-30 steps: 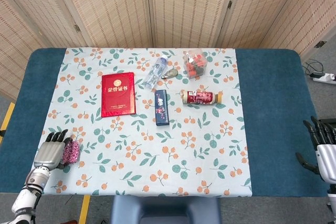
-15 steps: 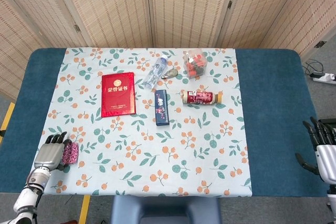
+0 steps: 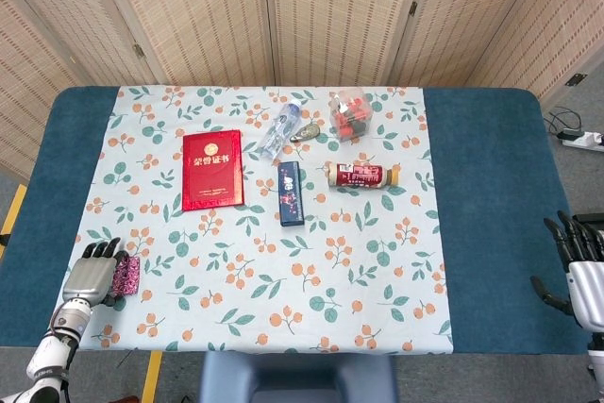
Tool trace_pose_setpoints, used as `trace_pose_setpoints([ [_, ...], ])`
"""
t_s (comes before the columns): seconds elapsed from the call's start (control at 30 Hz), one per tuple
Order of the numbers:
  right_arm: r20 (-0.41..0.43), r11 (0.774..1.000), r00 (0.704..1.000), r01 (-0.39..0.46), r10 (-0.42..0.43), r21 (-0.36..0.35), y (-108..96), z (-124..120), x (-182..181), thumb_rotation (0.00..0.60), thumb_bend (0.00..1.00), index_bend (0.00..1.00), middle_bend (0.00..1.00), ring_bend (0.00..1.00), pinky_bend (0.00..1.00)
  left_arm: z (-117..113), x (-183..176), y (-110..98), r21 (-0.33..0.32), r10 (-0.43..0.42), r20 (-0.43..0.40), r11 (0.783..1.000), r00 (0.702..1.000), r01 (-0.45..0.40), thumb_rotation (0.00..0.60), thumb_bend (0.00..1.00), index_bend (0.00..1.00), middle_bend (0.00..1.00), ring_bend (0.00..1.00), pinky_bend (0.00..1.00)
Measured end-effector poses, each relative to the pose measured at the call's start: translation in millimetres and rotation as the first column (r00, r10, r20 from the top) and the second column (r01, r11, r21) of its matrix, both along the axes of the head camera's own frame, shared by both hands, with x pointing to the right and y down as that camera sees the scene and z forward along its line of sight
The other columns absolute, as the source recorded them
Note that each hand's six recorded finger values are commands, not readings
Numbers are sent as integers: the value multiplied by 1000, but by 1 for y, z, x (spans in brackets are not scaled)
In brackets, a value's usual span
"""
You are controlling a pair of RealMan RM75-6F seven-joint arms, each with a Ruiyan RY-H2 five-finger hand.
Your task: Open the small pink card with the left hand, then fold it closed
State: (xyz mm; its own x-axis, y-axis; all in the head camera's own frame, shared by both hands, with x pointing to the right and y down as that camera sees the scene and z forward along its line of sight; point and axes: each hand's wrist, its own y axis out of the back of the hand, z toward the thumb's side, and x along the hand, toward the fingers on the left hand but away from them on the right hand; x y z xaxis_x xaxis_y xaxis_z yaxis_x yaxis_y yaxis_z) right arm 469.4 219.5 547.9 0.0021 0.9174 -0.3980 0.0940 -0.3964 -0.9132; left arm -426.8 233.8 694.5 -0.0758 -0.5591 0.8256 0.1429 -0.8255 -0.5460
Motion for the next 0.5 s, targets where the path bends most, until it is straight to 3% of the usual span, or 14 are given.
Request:
trace_pose_setpoints([
  [0.5, -1, 1000, 1000, 2, -2, -3, 0, 1, -2, 600, 323, 0, 0, 0, 0, 1, -3, 0, -8, -6, 8, 1000, 1000, 6, 600, 285, 218, 0, 0, 0],
])
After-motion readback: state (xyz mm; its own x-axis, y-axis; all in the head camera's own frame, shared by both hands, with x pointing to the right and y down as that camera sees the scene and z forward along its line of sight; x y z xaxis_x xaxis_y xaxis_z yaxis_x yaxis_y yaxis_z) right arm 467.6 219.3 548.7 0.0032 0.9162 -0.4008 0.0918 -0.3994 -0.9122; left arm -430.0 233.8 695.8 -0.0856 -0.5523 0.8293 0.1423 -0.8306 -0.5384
